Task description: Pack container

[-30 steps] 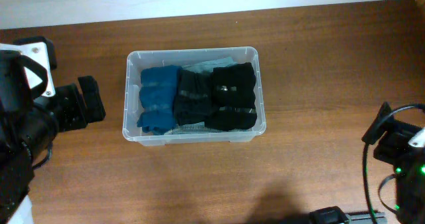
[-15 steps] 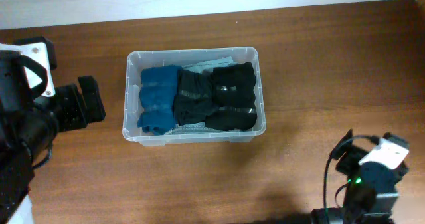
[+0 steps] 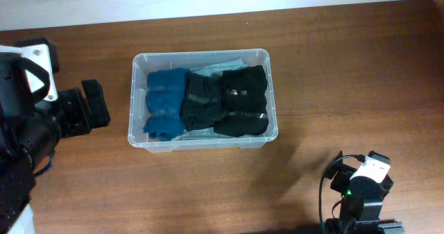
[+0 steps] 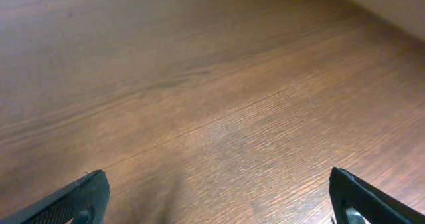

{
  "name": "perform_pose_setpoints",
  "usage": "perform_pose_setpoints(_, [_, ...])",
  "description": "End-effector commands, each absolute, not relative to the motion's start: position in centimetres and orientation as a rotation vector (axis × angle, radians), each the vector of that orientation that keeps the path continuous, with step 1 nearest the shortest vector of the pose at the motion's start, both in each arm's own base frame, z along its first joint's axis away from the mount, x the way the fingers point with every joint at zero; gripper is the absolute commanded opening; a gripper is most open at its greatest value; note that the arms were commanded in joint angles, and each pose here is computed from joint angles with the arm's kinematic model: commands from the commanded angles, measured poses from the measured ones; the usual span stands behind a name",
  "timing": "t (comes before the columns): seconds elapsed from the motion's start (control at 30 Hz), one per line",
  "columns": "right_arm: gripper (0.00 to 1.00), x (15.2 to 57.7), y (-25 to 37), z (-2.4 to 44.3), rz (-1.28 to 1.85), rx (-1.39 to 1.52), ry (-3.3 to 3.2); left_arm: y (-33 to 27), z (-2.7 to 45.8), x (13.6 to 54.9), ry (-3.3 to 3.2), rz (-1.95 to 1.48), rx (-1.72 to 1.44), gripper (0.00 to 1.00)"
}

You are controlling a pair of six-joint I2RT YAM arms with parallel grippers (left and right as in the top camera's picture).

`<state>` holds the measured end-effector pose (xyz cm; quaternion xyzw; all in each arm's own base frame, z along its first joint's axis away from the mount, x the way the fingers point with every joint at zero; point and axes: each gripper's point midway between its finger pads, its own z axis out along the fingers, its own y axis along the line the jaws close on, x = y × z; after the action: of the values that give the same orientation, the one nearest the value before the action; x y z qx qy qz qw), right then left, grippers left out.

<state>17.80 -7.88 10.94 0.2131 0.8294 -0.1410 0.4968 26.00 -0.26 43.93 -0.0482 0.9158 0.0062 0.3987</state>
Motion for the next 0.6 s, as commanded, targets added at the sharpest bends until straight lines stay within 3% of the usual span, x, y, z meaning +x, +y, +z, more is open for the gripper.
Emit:
perform_pose_setpoints(0.0, [0.99,18.2,-7.1,10.0,-0.282,0.502,2.026,0.1,43.9,26.0,2.316,0.024,-0.148,0.99])
perform_pose_setpoints(0.57, [0.98,18.2,-6.8,8.7,-0.267,0.489,2.063,0.1,43.9,26.0,2.316,0.024,-0.148,0.99])
